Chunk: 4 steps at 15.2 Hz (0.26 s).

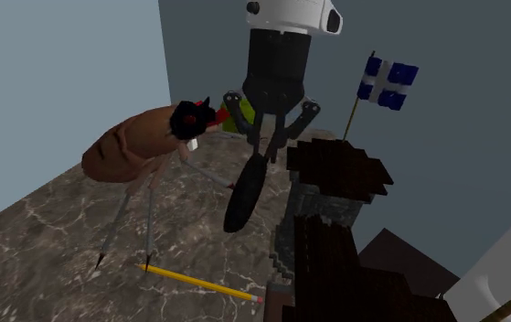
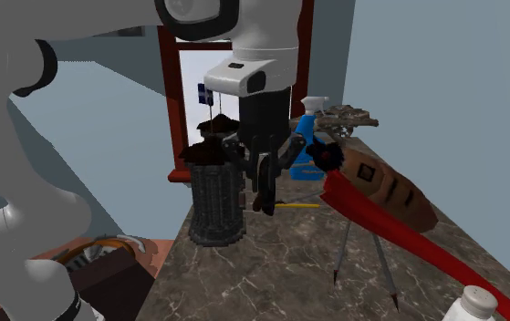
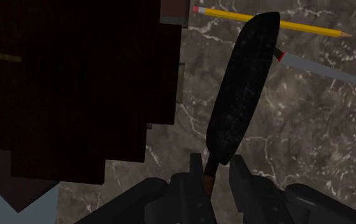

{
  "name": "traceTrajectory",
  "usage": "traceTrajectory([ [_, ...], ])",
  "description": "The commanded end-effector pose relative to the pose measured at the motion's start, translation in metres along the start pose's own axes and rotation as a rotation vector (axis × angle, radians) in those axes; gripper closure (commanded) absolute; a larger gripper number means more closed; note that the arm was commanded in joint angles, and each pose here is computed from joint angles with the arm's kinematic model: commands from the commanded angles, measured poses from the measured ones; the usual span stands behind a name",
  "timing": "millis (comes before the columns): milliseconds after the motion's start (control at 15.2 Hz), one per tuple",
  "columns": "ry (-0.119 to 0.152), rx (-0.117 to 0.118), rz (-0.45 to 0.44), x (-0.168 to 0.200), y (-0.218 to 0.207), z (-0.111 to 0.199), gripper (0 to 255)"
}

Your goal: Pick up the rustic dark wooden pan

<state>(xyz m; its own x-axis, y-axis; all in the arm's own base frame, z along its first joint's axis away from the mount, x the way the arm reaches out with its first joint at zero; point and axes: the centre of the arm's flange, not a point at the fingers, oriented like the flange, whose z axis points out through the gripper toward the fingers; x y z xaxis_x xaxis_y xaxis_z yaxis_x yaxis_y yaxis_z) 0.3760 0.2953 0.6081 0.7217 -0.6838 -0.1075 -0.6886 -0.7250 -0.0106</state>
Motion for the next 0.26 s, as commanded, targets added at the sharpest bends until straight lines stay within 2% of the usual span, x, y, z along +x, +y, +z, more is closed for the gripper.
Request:
traceTrajectory([
  [0, 0.0, 0.001, -0.001, -0.0022, -0.0008, -0.0117, 255],
  [198, 0.0, 0.001, -0.001, -0.0029, -0.0009, -0.0177, 255],
])
